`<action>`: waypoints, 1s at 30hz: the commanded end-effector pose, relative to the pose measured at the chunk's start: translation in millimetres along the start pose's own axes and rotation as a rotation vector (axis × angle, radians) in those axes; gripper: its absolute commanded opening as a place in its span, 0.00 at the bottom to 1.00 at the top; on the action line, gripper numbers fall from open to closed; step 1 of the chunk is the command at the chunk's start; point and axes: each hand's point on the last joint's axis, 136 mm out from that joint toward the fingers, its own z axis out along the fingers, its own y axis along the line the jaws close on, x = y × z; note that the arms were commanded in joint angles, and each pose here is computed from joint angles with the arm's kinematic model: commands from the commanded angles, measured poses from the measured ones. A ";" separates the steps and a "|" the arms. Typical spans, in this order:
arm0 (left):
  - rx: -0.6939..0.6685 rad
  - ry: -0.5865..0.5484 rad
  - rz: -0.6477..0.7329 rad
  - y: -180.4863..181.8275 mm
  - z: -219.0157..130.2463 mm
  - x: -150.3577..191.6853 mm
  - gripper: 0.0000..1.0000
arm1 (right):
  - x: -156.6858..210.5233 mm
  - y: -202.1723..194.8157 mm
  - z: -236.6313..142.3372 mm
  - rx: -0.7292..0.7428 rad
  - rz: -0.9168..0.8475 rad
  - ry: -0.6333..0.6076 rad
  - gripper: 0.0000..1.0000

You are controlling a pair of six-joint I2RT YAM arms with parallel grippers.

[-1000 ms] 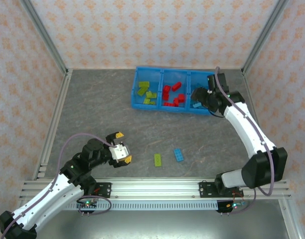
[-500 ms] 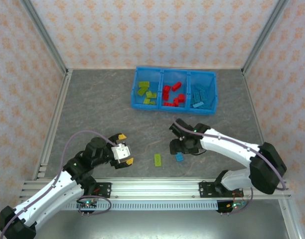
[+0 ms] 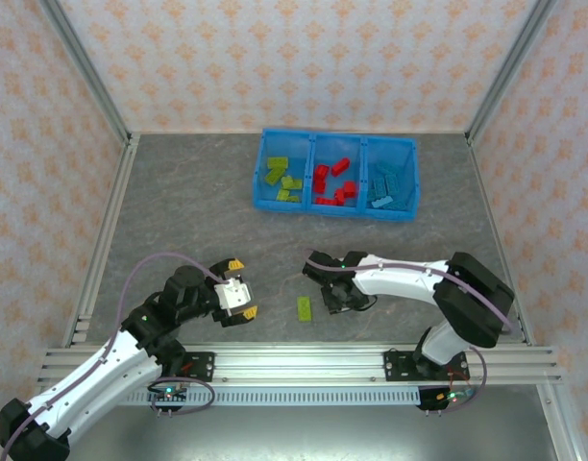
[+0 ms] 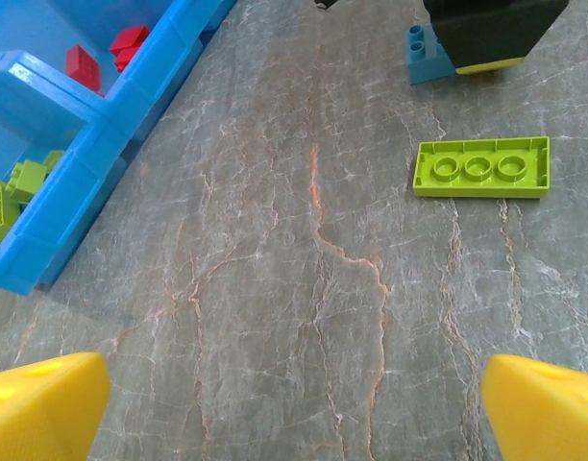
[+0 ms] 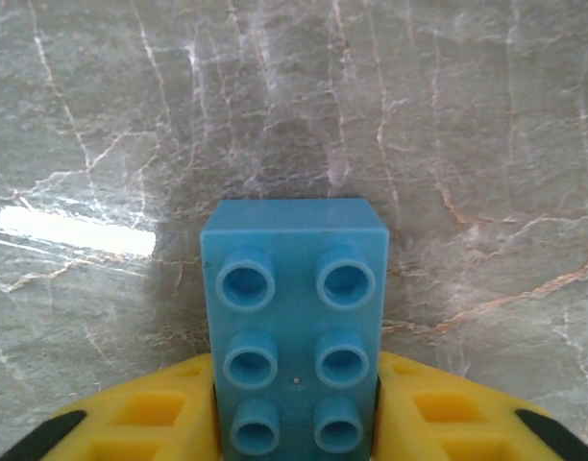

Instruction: Sort the legos into containers by color

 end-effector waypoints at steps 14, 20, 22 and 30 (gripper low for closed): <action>-0.019 -0.026 0.024 2.9 -0.6 -4.4 1.00 | -126.5 -97.1 -114.5 0.072 0.334 -0.533 0.30; -0.125 -0.076 -0.076 26.0 -4.6 -19.1 1.00 | -203.5 -150.4 -126.7 0.049 0.467 -0.566 0.29; -0.146 -0.089 -0.130 33.7 -7.4 -26.4 1.00 | -227.9 -163.6 -127.3 0.022 0.505 -0.569 0.29; -0.204 -0.060 -0.517 77.1 -18.8 -64.1 1.00 | -304.9 -199.6 -88.1 -0.082 0.669 -0.535 0.29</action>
